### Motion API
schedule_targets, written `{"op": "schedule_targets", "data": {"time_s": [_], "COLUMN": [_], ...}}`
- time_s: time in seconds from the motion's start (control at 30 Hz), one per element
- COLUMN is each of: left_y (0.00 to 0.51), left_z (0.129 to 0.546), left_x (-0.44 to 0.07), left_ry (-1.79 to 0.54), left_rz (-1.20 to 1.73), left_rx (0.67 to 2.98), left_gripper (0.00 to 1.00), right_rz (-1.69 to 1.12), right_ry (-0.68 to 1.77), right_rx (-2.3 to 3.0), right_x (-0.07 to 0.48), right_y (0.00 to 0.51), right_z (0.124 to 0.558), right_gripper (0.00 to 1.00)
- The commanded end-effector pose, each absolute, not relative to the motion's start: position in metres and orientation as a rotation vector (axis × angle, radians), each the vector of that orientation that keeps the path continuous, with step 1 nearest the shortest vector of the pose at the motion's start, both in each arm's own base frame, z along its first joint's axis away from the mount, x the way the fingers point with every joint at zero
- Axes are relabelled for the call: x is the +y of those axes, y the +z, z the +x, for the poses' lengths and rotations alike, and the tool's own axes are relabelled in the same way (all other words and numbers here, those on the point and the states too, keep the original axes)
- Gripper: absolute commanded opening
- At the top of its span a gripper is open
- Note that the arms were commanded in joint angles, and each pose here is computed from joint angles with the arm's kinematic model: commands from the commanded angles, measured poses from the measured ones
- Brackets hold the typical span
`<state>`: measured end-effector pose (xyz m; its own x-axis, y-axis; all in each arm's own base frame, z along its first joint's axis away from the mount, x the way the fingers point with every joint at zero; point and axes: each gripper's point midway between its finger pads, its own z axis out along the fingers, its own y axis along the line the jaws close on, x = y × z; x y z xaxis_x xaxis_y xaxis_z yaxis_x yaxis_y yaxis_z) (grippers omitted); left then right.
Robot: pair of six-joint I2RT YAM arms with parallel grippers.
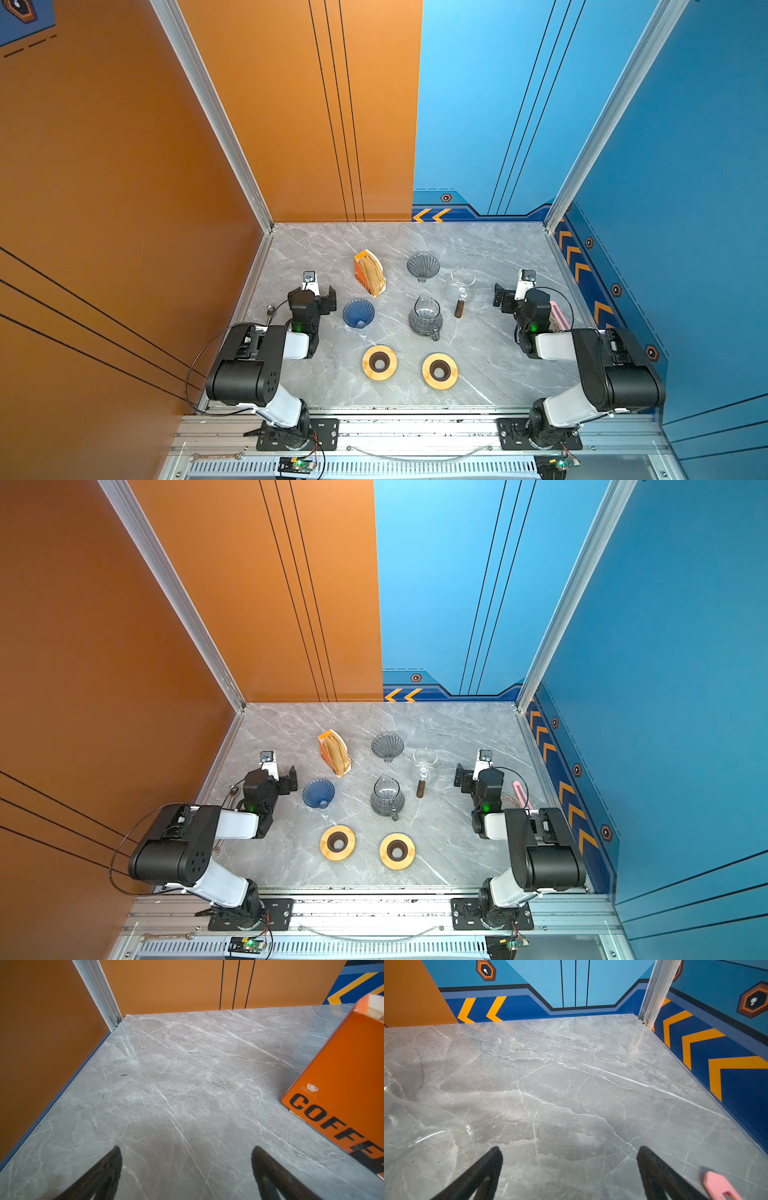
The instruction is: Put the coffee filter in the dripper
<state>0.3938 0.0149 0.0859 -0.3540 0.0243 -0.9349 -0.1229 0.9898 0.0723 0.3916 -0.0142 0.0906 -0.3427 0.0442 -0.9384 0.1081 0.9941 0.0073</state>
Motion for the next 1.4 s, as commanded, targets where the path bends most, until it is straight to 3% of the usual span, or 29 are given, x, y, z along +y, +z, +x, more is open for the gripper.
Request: {"op": "schedule_targets", "data": {"time_s": [0.0, 0.97, 1.37], "left_y": [0.089, 0.098, 0.177], "left_z": [0.396, 0.389, 0.384], "left_x": [0.014, 0.013, -0.017], "left_ry": [0.135, 0.171, 0.255], "left_rz": [-0.069, -0.073, -0.028], "left_rx": [1.922, 1.873, 1.875], "left_gripper": [0.98, 0.98, 0.98], "right_rz": [0.105, 0.095, 0.190], "right_ry": [-0.050, -0.014, -0.077], "right_rx": [1.930, 1.905, 1.919], "right_x": [-0.013, -0.011, -0.019], "right_y": [0.091, 0.100, 0.149], "right_z": [0.394, 0.392, 0.376], "right_gripper": [1.00, 1.00, 1.00]}}
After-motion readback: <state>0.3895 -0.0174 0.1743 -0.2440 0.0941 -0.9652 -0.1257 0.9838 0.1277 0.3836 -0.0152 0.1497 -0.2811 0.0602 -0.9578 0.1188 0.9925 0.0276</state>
